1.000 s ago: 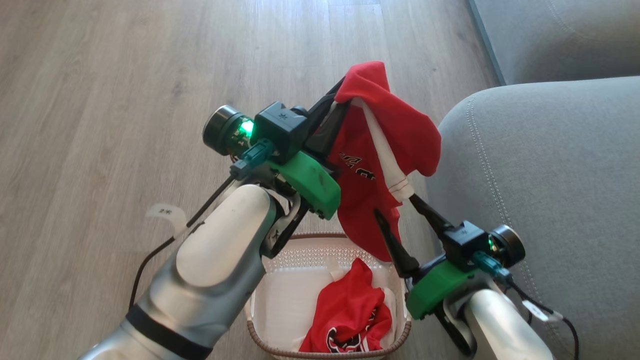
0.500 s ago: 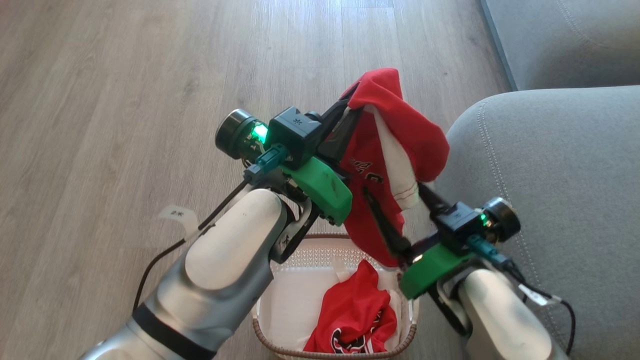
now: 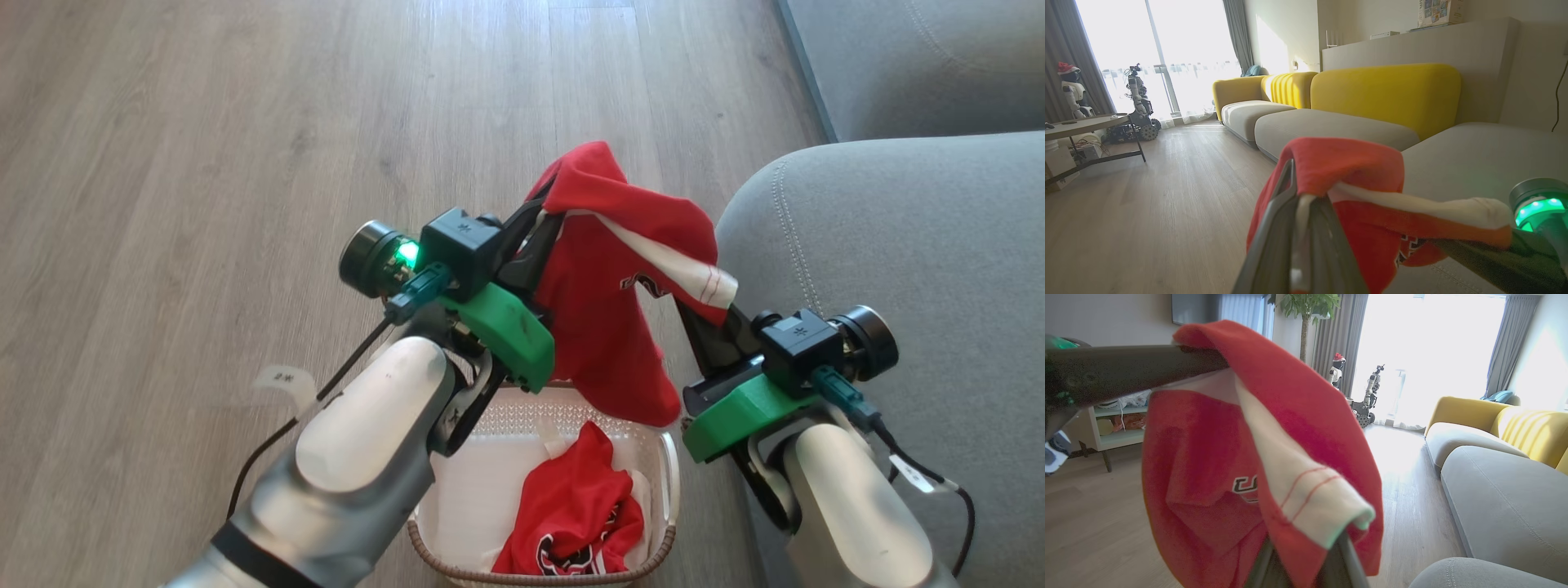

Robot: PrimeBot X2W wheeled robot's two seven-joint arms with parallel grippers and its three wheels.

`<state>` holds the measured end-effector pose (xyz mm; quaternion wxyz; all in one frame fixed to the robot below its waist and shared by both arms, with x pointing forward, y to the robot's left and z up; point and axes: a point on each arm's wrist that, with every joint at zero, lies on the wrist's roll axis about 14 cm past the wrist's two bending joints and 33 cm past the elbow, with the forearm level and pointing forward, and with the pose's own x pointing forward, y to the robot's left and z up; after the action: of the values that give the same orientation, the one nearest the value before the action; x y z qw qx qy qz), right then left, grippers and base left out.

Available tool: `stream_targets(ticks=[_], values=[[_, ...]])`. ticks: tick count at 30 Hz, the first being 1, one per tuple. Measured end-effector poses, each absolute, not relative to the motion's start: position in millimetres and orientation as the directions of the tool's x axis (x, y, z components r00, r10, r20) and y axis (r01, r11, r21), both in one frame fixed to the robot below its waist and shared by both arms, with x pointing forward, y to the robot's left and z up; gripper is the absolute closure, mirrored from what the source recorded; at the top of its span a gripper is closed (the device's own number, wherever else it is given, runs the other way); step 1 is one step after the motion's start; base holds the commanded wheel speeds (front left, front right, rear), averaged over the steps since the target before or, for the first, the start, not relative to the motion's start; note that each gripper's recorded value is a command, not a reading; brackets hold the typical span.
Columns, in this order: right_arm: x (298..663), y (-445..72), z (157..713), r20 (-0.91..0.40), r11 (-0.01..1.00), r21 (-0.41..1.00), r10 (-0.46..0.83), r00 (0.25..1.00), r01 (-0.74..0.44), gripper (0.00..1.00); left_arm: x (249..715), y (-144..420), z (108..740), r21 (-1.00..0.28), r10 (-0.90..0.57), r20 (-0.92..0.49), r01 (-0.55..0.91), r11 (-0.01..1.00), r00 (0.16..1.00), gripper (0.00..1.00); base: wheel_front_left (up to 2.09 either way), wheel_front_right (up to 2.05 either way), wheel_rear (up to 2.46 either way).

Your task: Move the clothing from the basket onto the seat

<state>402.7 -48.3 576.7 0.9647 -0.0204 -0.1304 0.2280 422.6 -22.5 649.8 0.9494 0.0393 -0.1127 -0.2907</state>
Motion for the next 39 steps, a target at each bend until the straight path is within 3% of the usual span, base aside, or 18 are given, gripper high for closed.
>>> stream_targets(ticks=[3,4,5,16,26,39], values=[[404,-55,577,0.244,0.905,-0.094,0.426,0.871,-0.416,1.00,424,-21,645,0.116,-0.554,0.192,0.542,0.832,0.810,0.49,0.00,0.00,0.00],[405,-58,577,0.245,0.908,-0.093,0.419,0.874,-0.409,1.00,424,-20,643,0.106,-0.550,0.192,0.540,0.835,0.812,0.06,0.00,0.00,0.00],[407,-64,578,0.247,0.915,-0.089,0.402,0.882,-0.393,1.00,425,-18,638,0.093,-0.545,0.188,0.538,0.838,0.817,0.00,0.00,0.00,0.00],[413,-114,581,0.256,0.962,-0.114,0.270,0.928,-0.248,1.00,422,-20,605,0.039,-0.547,0.170,0.549,0.835,0.820,0.00,0.00,0.00,0.00],[402,-183,587,0.274,0.990,-0.133,0.089,0.958,-0.054,1.00,403,-59,568,0.004,-0.638,0.125,0.643,0.766,0.760,0.00,0.00,0.00,0.00],[364,-259,584,0.262,0.972,-0.164,-0.119,0.958,0.166,1.00,365,-139,529,-0.025,-0.821,0.062,0.824,0.567,0.567,0.00,0.00,0.00,0.00]])
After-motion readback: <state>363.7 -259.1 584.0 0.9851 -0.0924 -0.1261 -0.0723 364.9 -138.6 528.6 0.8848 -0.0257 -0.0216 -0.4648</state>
